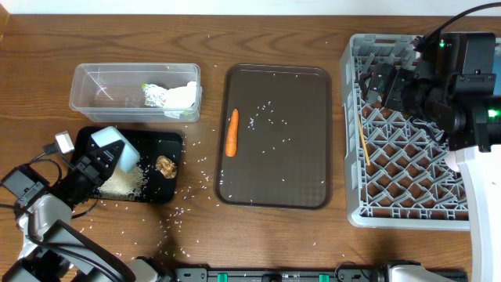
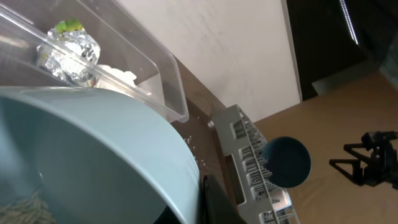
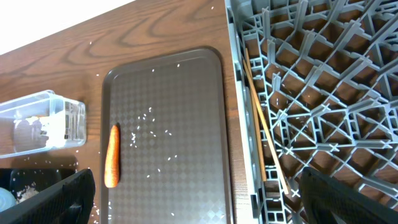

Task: Sort waste into correct bins and load items into the dishwasher rack
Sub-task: 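Carry the bowl over the black tray and tilt it to dump the rice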

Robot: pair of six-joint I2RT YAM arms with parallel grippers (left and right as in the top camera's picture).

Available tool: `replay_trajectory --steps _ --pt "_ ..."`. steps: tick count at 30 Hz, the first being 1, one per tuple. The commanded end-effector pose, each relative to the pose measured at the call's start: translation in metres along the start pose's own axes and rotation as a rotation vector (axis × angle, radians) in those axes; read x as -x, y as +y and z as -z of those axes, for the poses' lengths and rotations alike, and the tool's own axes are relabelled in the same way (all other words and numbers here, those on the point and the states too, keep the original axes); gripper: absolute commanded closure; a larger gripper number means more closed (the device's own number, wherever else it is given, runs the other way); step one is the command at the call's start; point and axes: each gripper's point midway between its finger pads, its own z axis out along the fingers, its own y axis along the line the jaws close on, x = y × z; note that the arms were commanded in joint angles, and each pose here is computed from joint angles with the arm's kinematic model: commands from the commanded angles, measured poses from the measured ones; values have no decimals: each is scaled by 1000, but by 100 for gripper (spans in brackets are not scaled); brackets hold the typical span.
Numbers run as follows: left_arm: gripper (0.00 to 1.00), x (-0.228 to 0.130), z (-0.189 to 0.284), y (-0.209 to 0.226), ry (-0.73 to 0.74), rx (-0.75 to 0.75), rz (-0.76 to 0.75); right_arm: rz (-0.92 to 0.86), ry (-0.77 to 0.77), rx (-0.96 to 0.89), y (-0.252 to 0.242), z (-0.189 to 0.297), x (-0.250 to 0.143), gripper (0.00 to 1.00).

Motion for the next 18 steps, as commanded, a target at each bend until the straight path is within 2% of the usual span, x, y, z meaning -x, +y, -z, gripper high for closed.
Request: replay_trajectory --steps 1,3,5,7,8,9,11,12,13,15,17,18 --pt "94 -3 0 -3 -5 -36 -28 -7 -3 5 1 2 1 1" --pt "94 -5 -1 -3 -1 -40 -44 -7 -3 5 1 2 1 1" --pt "94 -9 -2 10 15 33 -25 -6 -5 5 1 2 2 1" --pt "94 -8 -3 -4 4 -47 -86 -6 -6 5 1 2 2 1" --pt "94 -12 -4 4 18 -4 -136 -6 -4 6 1 2 2 1" --pt "94 -13 -4 9 24 25 -118 -6 -3 7 1 2 2 1" --pt "94 -11 -5 -6 9 -60 -113 -7 -3 8 1 2 1 1" --pt "94 -16 -7 4 31 -4 -135 -7 0 7 1 2 1 1" --pt "94 -18 -7 10 41 30 -102 -7 2 6 1 2 0 1" --pt "94 -15 -8 -7 22 -68 -59 -6 2 6 1 2 0 1" --pt "94 -21 -8 14 52 55 -26 0 3 6 1 2 0 1" --pt "94 -18 -9 6 39 9 -13 0 1 7 1 2 0 1"
